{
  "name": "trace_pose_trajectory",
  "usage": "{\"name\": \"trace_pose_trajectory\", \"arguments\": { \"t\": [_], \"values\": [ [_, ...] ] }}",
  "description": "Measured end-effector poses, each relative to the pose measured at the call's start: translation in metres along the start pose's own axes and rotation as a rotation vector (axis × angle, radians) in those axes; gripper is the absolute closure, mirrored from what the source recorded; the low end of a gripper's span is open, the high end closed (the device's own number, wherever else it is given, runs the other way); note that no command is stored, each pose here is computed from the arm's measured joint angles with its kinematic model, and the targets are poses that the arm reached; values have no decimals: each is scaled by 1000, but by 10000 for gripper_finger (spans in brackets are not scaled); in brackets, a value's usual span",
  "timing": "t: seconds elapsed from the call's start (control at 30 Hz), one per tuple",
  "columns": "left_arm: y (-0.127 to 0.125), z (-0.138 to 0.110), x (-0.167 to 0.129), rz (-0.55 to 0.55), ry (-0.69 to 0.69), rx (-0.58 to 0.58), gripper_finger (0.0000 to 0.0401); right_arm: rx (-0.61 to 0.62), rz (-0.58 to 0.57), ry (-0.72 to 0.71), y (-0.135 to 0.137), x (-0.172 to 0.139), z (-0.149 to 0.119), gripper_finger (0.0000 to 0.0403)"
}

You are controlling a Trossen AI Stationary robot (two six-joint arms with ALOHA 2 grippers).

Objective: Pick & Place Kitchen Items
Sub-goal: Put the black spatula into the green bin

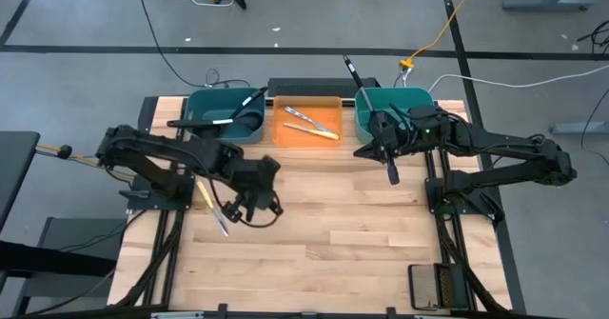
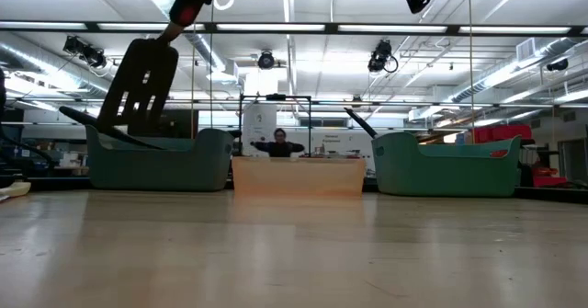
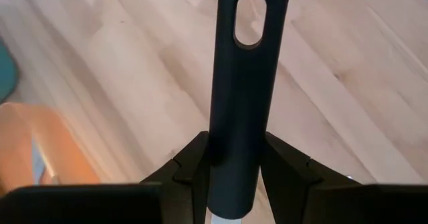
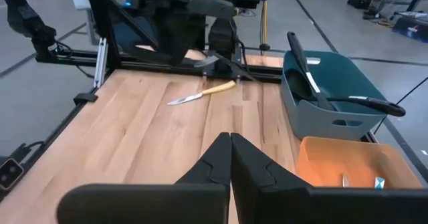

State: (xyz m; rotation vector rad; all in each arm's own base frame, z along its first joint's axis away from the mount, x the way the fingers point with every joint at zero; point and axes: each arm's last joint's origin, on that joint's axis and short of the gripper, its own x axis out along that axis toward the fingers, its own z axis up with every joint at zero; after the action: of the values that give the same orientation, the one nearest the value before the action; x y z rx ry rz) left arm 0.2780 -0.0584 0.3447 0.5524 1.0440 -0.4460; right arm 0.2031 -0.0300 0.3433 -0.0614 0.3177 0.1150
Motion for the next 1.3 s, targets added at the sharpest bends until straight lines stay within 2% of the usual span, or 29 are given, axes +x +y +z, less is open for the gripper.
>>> {"name": "trace_pose_trajectory", "arguments": {
  "t": [0.37, 0.57, 0.9, 1.3],
  "values": [
    [2, -13, -30, 9, -95, -85, 285, -2, -1, -8, 0, 0, 1, 398],
    [2, -16, -47, 72, -161, -117, 292, -12, -7, -43, -1, 0, 4, 398],
    [-3, -40, -87, 136, -248, -202, 293, 3, -12, -82, -1, 0, 8, 398],
    [-16, -78, -140, 337, -361, -314, 304, 25, -39, -99, -2, 0, 10, 398]
  ]
}}
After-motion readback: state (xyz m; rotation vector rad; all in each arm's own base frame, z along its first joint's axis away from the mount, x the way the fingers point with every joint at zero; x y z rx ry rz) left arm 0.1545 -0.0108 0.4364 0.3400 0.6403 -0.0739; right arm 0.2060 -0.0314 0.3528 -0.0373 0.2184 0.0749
